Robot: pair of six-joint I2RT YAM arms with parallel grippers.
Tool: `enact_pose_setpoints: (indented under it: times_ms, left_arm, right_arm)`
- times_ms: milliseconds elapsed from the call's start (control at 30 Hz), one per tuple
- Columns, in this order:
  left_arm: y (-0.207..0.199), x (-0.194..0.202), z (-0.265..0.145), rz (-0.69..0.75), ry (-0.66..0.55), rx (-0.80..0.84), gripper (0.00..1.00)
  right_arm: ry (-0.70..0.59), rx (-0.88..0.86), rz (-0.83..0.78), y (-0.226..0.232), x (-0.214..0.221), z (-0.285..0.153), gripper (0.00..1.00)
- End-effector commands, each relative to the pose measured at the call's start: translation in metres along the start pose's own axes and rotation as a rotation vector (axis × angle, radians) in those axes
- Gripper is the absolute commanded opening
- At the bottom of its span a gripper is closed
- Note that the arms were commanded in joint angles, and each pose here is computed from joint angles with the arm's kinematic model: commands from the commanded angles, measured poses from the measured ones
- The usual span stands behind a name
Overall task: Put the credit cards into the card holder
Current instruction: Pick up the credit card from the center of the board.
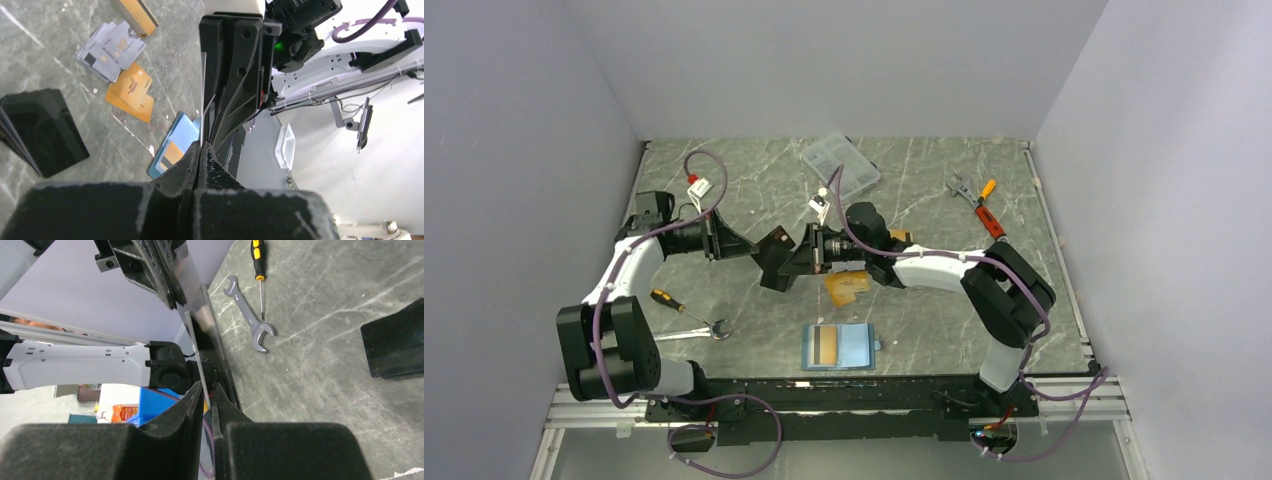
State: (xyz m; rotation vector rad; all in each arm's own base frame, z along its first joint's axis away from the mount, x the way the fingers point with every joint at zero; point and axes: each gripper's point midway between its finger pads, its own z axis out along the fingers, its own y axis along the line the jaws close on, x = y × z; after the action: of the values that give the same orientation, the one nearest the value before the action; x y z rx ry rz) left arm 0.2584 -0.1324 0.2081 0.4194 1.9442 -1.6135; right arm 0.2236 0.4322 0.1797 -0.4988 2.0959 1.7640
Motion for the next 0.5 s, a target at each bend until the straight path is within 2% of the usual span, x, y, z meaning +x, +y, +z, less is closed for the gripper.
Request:
enact_pose_setpoints:
  times_ms: [0,233,467]
  left_arm:
    - [-0.005,-0.012,-0.007,-0.007,-0.056,-0.028,0.0]
    - [0.017,-0.009,-0.005,-0.027,-0.051,-0.15,0.0]
    - [0.062,0.017,0.023,-0.108,0.082,-0.242,0.0]
  right_arm:
    - [-0.03,-0.003,-0.024,0.005,-0.004,-0.008,0.12]
    - [-0.03,0.008,-0.011,0.004,0.001,-0.021,0.01]
    - [-0.079,0.085,0.002,-0.001,0.012,-0.061,0.0]
